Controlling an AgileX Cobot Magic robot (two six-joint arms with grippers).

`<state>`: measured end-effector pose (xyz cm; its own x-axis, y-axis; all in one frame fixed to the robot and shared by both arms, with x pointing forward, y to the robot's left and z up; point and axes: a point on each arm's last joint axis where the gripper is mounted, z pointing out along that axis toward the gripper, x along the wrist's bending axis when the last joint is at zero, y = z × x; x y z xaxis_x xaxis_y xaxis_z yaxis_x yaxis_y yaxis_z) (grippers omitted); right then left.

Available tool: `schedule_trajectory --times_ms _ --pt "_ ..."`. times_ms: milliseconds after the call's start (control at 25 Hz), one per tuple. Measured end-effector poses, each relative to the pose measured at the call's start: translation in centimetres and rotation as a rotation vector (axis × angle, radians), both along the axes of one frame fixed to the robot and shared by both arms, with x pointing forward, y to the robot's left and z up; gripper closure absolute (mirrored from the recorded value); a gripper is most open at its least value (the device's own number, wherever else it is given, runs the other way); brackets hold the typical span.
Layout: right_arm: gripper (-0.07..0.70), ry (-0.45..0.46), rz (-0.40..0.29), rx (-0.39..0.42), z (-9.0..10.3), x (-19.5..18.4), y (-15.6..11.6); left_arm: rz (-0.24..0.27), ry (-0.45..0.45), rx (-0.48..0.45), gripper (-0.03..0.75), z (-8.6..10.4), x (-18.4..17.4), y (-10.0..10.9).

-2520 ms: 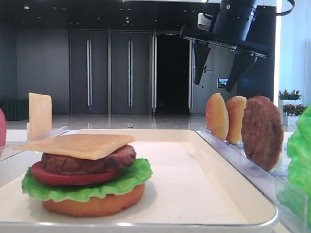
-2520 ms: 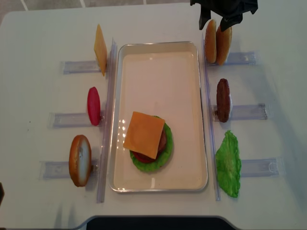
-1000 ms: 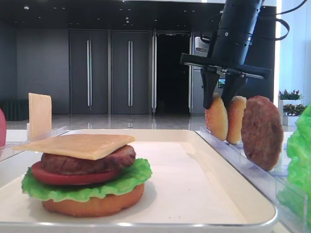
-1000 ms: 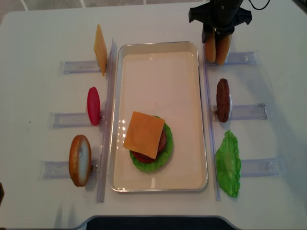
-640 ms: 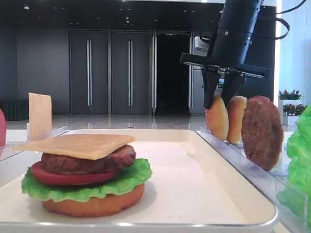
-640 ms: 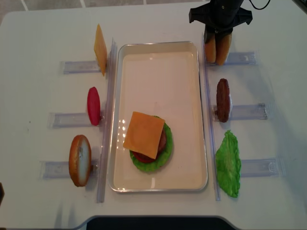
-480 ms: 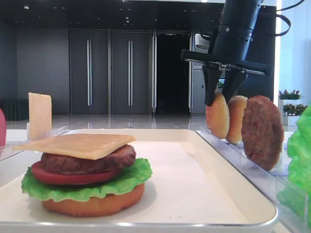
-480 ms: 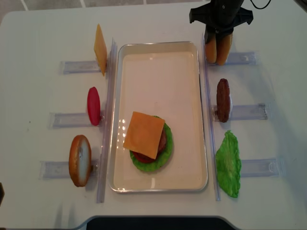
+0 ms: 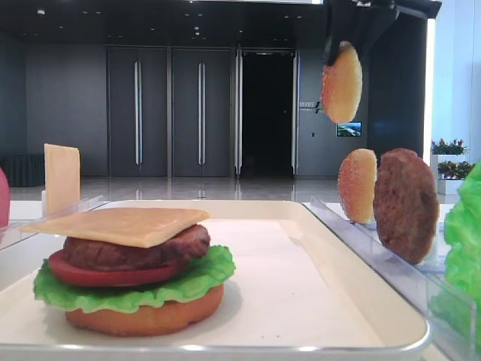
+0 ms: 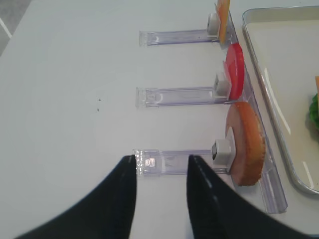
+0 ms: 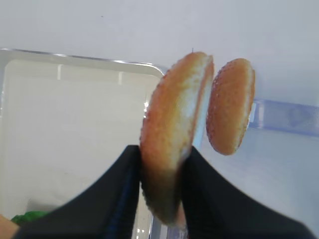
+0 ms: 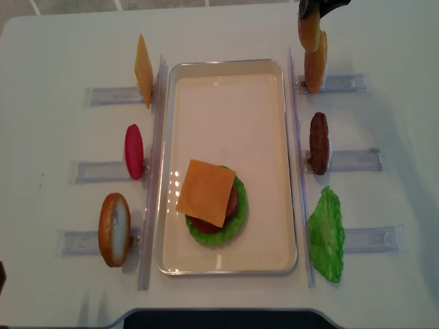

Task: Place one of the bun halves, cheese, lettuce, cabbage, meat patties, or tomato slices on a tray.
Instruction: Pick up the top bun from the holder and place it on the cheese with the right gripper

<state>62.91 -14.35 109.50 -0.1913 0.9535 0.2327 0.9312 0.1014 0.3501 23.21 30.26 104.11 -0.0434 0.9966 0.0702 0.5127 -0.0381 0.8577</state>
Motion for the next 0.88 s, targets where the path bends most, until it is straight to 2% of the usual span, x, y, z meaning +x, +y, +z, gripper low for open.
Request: schedule_trajectory --times_ms 200,280,520,640,880 --pt "0.414 -0.065 -0.001 0.025 3.8 -2.0 -0.7 0.000 0.000 0.000 0.450 0.0 0.0 0.0" --pt "0.414 -0.087 -0.002 0.034 4.8 -2.6 -0.9 0.000 0.000 0.000 0.450 0.0 0.0 0.0" --pt "0.414 -0.088 -0.004 0.041 5.0 -2.7 -0.9 0.000 0.000 0.000 0.450 0.0 0.0 0.0" --pt "0.414 -0.103 -0.002 0.049 5.7 -3.3 -0.8 0.000 0.000 0.000 0.450 0.0 0.0 0.0" --pt "0.414 -0.116 -0.020 0.078 7.6 -7.2 -1.7 0.000 0.000 0.000 0.450 0.0 0.0 0.0"
